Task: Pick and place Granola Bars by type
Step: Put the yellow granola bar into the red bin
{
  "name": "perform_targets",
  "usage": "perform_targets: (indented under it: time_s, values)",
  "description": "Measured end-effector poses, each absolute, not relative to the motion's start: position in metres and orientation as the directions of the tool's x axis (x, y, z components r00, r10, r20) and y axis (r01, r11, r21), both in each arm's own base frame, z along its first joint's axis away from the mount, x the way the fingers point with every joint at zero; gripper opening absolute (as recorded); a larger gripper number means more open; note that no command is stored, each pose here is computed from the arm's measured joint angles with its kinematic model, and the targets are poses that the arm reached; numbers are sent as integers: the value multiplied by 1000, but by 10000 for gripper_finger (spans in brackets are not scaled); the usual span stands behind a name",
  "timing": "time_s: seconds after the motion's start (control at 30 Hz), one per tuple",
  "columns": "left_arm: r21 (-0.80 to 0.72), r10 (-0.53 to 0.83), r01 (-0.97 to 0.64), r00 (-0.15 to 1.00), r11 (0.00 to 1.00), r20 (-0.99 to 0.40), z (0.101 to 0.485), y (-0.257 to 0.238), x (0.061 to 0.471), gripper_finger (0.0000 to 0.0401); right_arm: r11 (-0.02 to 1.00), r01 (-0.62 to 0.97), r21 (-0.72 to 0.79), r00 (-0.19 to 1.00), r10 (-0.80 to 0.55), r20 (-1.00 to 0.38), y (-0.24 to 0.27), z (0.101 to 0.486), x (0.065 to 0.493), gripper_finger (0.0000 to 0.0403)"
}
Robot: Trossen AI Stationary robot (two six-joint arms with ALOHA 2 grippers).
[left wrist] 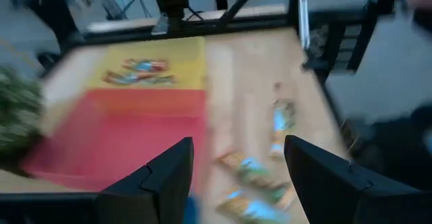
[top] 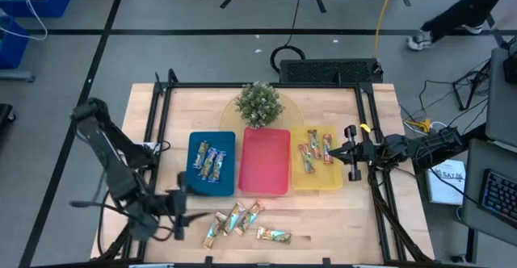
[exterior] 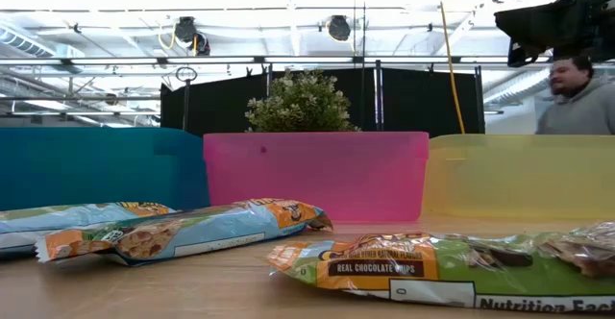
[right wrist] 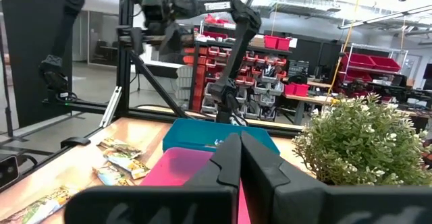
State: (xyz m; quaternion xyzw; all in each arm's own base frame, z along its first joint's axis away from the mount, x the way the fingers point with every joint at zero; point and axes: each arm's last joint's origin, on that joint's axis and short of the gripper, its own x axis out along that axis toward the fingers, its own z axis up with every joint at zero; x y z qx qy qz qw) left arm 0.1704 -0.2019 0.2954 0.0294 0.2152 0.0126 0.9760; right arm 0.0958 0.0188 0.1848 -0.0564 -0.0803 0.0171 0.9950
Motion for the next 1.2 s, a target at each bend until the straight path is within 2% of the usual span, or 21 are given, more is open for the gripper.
perform_targets:
  time_s: [0.1,0.17,0.23,0.4,0.47,0.57,0.7,0.9,1.1,1.2]
  values:
    - [200,88,-4,907,980,-413,307,-183,154,226,993,-26,-117,988,44,151,19,184,96,0]
    - [243,123,-28,914,970,-386,316,-171,148,200,993,-26,-118,988,43,150,19,184,96,0]
    - [291,133,-20,918,956,-373,322,-162,145,163,991,-23,-131,988,42,150,19,184,96,0]
    - [393,126,28,924,919,-362,321,-152,139,40,990,-23,-140,989,42,140,19,183,96,0]
    - [408,119,38,928,912,-352,315,-150,138,12,990,-22,-142,989,42,142,19,183,96,0]
    - [434,101,54,939,899,-327,303,-143,133,13,984,-17,-176,989,42,142,19,183,96,0]
    - [365,63,29,970,931,-237,293,-125,118,5,983,-12,-184,986,42,159,19,185,96,0]
    - [326,9,11,998,945,-60,235,-104,102,4,998,-32,-57,981,42,189,19,188,95,0]
    - [278,-162,122,979,953,127,199,-88,88,4,994,-20,-105,978,41,204,19,189,95,0]
    - [281,-211,165,967,945,142,190,-85,84,7,995,-16,-95,961,41,274,18,196,93,0]
